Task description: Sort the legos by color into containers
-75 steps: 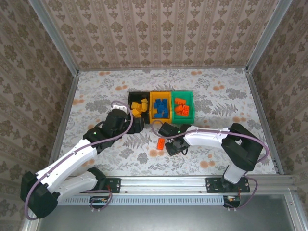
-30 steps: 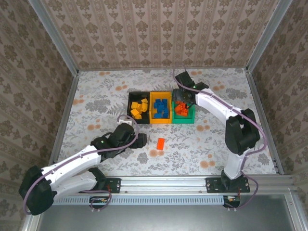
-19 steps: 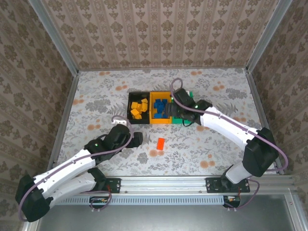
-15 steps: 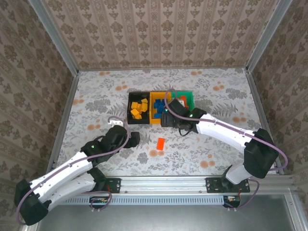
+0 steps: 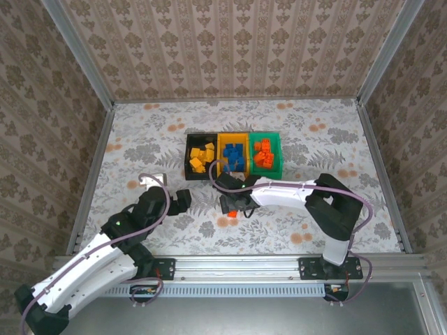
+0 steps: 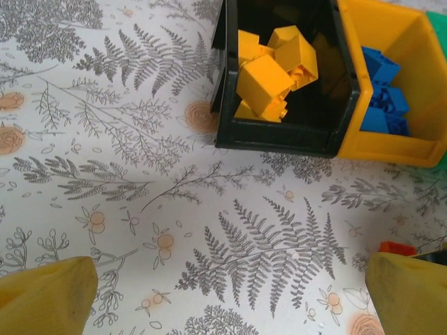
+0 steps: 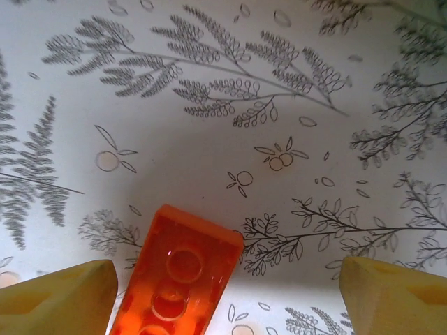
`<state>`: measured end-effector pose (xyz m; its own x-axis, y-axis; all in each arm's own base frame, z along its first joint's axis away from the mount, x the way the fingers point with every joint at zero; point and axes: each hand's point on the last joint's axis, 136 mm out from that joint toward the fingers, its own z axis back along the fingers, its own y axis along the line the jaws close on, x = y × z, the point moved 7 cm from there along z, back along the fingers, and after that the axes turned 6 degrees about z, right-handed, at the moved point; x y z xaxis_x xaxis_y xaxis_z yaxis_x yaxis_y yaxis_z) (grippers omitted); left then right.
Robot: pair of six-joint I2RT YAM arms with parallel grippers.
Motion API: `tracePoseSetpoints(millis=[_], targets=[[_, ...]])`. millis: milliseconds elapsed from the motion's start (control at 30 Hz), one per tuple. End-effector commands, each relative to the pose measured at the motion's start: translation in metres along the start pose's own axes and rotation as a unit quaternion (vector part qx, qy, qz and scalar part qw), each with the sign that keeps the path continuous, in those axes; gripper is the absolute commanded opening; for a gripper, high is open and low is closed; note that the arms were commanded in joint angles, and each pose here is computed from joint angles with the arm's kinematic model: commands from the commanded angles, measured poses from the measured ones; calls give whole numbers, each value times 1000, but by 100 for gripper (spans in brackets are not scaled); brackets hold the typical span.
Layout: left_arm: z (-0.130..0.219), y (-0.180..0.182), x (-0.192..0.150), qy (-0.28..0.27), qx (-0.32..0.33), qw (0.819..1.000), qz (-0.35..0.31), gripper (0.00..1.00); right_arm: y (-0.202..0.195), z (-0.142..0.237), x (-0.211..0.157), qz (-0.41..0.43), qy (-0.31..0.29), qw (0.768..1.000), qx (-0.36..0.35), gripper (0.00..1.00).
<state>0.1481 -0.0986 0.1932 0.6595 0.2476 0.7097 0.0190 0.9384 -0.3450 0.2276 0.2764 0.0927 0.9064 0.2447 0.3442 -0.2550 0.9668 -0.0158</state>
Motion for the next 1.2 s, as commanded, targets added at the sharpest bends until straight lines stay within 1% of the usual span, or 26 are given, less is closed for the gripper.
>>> tracePoseSetpoints(millis=[0, 100, 200, 400, 600, 700, 867, 967, 1167], targets=[[-2, 7, -6, 9, 14, 1000, 7, 100, 7, -2, 7, -10, -19, 1000, 0, 85], [-4, 7, -7, 10, 12, 1000, 9, 100, 9, -7, 7, -9, -14, 1000, -1, 84], [-5, 7, -8, 12, 11, 1000, 11, 100, 7, -12, 3, -4, -4, 1000, -13, 80], [-6, 8, -9, 14, 12, 1000, 12, 100, -1, -16, -7, 2, 8, 1000, -30, 63], [-7, 7, -9, 13, 10, 1000, 13, 100, -11, -12, -14, 1, 8, 999, -31, 43], [-7, 7, -9, 15, 11, 1000, 15, 100, -14, -9, -15, -1, 3, 1000, -27, 38], [-9, 5, -8, 17, 9, 1000, 14, 100, -23, 10, -10, -6, -25, 1000, -13, 33], [-10, 3, -7, 19, 8, 1000, 13, 100, -36, 32, -1, -13, -52, 998, -12, 33], [-13, -1, -7, 25, 3, 1000, 10, 100, -93, 85, 39, -60, -126, 990, -22, 33]])
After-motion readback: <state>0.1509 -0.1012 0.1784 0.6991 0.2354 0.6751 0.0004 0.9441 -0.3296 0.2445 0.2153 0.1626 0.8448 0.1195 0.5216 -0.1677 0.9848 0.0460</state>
